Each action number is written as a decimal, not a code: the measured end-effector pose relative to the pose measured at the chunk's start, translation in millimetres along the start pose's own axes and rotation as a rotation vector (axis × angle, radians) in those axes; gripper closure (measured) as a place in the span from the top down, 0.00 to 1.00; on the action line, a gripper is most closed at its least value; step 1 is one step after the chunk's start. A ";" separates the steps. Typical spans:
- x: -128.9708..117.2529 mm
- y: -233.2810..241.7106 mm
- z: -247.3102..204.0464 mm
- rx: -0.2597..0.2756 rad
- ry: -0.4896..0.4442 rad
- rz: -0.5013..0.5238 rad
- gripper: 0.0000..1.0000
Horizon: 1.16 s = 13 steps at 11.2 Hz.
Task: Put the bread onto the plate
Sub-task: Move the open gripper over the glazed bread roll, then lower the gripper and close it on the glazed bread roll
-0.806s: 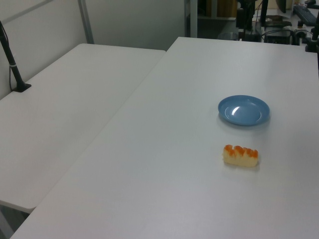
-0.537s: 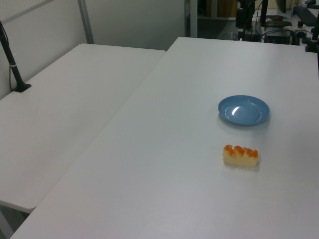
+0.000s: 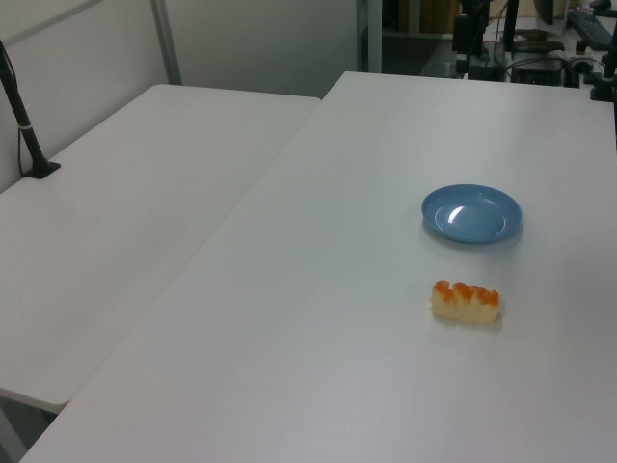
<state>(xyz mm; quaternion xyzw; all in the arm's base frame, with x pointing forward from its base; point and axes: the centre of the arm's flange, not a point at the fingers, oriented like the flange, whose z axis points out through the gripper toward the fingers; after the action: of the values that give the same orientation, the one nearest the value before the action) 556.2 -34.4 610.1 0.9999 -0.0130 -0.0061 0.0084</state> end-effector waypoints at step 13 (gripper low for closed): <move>2.5 -170.7 55.4 -0.011 -0.041 -0.124 1.00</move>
<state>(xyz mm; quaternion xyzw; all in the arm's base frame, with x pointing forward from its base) 562.4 135.3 551.8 0.9983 0.0491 -0.0270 0.0130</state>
